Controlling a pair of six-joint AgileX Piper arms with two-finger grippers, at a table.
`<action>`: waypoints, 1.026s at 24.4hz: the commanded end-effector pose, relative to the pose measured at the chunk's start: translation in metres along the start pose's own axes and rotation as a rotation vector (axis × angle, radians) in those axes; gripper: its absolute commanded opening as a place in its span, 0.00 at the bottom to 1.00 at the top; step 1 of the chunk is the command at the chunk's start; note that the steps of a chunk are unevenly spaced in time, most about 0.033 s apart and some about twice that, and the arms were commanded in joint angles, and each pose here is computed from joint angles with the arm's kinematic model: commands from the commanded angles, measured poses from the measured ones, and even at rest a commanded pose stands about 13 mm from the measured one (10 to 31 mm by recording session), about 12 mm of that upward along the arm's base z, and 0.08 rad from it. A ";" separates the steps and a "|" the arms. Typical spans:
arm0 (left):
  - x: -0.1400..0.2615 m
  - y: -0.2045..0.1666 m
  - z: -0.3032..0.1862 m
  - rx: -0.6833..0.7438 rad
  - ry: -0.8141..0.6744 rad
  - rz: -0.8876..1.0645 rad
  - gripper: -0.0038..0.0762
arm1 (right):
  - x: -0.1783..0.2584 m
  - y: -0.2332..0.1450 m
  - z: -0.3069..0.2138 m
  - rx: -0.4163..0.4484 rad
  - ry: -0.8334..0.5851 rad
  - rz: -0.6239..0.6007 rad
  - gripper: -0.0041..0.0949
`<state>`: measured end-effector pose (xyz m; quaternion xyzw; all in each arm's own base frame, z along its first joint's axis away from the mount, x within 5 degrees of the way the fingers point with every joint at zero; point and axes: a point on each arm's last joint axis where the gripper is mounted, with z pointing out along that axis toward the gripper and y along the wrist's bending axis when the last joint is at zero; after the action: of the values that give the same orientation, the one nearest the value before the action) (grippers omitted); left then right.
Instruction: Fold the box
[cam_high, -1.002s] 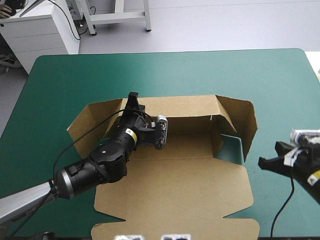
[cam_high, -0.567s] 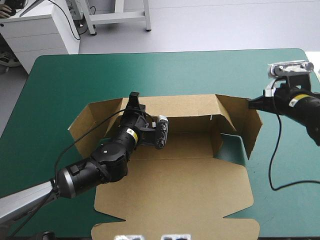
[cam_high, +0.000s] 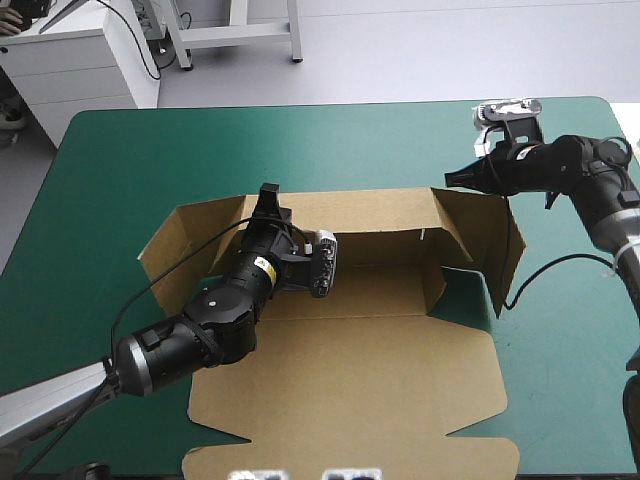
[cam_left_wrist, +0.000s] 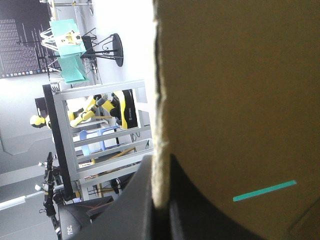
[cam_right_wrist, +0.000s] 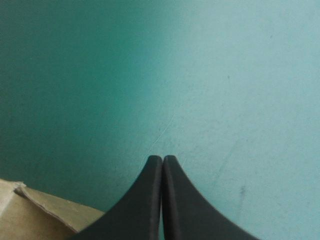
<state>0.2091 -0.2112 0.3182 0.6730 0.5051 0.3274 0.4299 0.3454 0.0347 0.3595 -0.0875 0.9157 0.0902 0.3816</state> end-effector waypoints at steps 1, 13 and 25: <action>0.000 0.016 -0.010 -0.070 -0.028 -0.006 0.04 | -0.009 0.009 -0.018 -0.052 -0.039 -0.035 0.02; 0.000 0.016 -0.010 -0.068 -0.029 -0.049 0.04 | 0.014 0.025 -0.045 -0.182 0.191 -0.096 0.02; 0.000 0.016 -0.010 -0.068 -0.029 -0.049 0.04 | 0.056 0.031 -0.064 -0.172 0.113 -0.100 0.02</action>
<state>0.2095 -0.2120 0.3178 0.6652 0.5142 0.3209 0.4359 0.2695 0.0431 0.3590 -0.1691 0.9376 0.1398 0.2699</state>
